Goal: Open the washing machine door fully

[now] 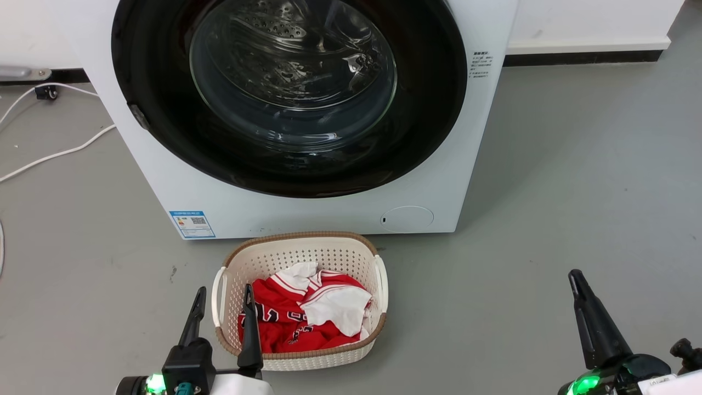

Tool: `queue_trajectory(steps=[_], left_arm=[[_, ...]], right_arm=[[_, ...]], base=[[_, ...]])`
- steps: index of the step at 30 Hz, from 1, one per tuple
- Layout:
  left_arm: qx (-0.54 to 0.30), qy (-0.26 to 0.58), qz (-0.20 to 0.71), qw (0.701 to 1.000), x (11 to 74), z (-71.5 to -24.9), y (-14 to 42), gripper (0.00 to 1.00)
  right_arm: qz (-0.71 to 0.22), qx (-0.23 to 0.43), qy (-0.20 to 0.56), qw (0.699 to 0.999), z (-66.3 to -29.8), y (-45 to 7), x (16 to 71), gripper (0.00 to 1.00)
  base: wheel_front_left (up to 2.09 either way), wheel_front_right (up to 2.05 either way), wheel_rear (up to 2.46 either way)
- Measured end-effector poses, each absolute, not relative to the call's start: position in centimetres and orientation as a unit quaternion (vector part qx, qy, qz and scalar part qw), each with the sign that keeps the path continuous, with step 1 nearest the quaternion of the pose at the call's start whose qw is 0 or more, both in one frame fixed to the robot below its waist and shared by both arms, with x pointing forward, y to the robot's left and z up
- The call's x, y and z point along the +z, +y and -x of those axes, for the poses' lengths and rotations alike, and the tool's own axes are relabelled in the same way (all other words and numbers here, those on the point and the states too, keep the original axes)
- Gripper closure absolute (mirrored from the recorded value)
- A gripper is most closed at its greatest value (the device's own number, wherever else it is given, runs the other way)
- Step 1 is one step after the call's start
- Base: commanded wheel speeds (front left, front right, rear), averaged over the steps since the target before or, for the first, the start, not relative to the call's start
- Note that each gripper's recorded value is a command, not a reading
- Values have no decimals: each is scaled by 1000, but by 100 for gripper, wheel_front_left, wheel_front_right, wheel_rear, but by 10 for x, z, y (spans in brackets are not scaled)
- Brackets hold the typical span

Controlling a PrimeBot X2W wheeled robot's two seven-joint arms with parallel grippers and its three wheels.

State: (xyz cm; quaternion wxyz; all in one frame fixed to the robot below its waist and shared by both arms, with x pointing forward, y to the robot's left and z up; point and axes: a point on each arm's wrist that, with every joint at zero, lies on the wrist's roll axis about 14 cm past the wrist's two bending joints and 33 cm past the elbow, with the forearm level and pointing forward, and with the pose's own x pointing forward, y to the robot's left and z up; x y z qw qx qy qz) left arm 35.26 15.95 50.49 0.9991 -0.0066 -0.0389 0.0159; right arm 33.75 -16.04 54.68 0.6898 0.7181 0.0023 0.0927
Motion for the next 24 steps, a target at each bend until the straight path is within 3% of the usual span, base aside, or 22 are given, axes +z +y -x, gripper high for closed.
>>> queue_trajectory(steps=[11,16,24], left_arm=[[15,-37,4,999,503,-365,159,0],[11,-39,3,999,503,-383,157,0],[-2,-40,-3,999,495,-424,153,0]], right_arm=[[-742,57,-1,668,-360,-175,529,100],[-746,42,-9,664,-396,-194,522,100],[-730,44,-16,682,-489,-232,522,100]], base=[[0,0,0],[0,0,0],[0,0,0]])
